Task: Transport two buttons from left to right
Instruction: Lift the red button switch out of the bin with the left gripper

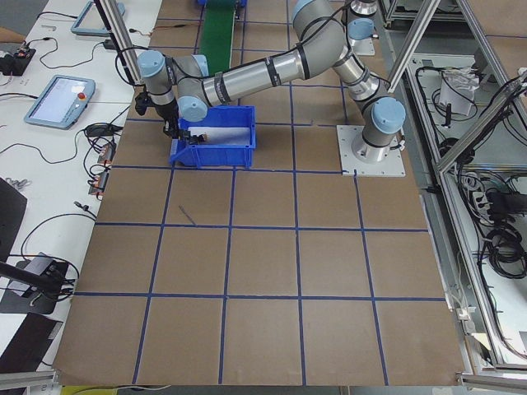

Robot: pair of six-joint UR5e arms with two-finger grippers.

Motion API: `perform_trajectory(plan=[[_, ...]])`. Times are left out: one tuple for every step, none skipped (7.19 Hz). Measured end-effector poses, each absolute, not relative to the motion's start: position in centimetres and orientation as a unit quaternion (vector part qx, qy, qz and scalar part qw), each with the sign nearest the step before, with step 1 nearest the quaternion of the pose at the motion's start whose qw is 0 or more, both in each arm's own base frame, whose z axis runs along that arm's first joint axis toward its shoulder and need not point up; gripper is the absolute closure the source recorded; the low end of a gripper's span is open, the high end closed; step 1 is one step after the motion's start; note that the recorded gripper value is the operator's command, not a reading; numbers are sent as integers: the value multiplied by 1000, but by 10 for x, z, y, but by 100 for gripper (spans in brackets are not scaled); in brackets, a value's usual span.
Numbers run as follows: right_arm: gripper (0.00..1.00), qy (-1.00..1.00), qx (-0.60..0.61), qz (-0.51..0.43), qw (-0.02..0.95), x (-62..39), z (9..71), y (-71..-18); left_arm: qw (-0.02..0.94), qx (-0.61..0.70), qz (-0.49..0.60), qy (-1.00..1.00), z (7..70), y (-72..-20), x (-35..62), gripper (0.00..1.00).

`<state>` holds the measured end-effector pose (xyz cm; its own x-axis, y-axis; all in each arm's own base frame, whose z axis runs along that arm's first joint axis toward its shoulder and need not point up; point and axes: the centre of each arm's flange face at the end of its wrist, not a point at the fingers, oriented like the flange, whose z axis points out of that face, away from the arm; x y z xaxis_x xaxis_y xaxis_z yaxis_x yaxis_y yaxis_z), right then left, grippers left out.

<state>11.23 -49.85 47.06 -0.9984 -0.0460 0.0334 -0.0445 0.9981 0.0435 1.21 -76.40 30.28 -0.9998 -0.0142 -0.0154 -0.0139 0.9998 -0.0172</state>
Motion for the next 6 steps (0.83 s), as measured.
perform_trajectory(plan=[[0, -999, 23, -21, 17, 112, 471, -498, 7, -19, -12, 1000, 337, -752, -1, 80], [0, -999, 23, -21, 17, 112, 471, -498, 7, -28, -16, 999, 374, -734, -28, 79], [0, -999, 23, -21, 17, 112, 470, -498, 7, -44, -20, 999, 400, -718, -65, 79], [0, -999, 23, -21, 17, 112, 471, -498, 5, -71, -22, 997, 406, -709, -104, 79], [0, -999, 23, -21, 17, 112, 471, -498, 3, -98, -22, 995, 399, -705, -143, 80], [0, -999, 23, -22, 17, 112, 470, -498, 1, -115, -22, 993, 388, -702, -181, 80]])
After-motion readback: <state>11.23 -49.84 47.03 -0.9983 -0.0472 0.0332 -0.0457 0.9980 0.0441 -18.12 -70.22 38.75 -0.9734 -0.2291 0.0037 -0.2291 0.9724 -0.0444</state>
